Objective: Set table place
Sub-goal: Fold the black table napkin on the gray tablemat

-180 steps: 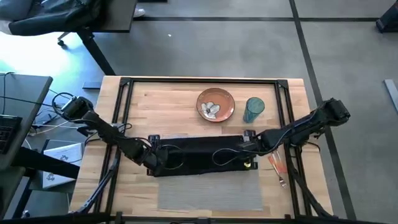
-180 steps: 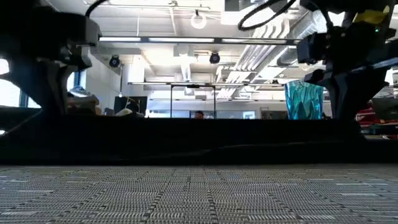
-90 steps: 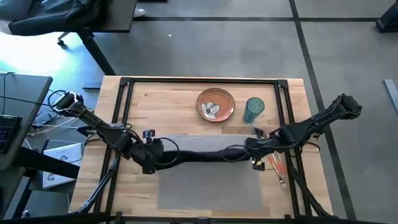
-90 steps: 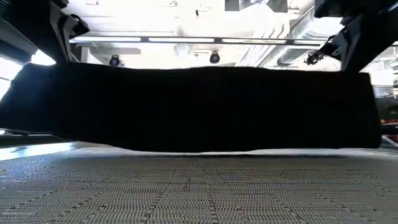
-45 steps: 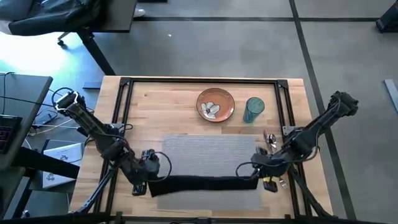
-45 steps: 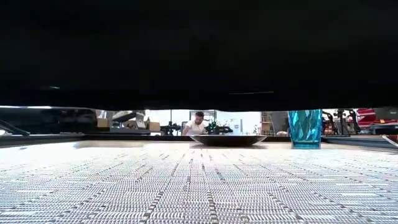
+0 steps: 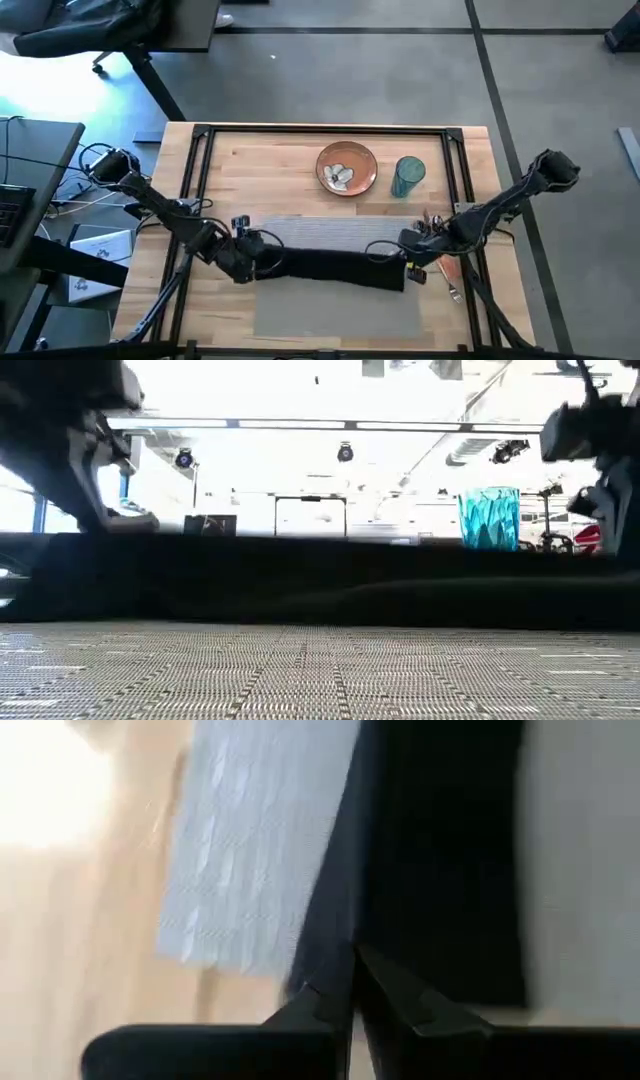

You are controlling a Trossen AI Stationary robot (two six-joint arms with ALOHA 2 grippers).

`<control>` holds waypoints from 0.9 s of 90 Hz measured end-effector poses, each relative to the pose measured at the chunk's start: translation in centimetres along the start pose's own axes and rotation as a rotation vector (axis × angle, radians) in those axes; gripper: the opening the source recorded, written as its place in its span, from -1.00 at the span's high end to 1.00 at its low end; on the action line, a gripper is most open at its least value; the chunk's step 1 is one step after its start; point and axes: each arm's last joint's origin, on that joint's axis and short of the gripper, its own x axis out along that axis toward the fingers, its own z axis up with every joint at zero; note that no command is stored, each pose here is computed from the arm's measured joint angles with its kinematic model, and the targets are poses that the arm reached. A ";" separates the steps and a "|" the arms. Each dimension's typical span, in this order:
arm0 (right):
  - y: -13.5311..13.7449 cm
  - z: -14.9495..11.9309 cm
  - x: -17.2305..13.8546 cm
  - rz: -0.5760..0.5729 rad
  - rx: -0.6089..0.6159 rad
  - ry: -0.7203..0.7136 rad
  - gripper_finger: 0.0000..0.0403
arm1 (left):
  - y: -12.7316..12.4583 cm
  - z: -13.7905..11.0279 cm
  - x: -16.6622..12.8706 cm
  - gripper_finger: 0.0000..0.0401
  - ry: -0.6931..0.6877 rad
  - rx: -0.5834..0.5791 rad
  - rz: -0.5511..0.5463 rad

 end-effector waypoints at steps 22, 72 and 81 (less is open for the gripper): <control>-0.9 1.5 0.1 -0.031 -0.035 -0.074 1.00 | 0.8 -0.1 0.7 1.00 -0.027 -0.011 0.079; -1.3 -0.7 -0.5 0.112 0.246 0.344 0.37 | 0.5 1.6 -0.6 0.59 -0.035 0.017 0.019; -1.0 -0.8 -1.2 0.166 0.290 0.352 0.26 | 0.0 2.9 -1.1 0.51 -0.119 0.002 -0.031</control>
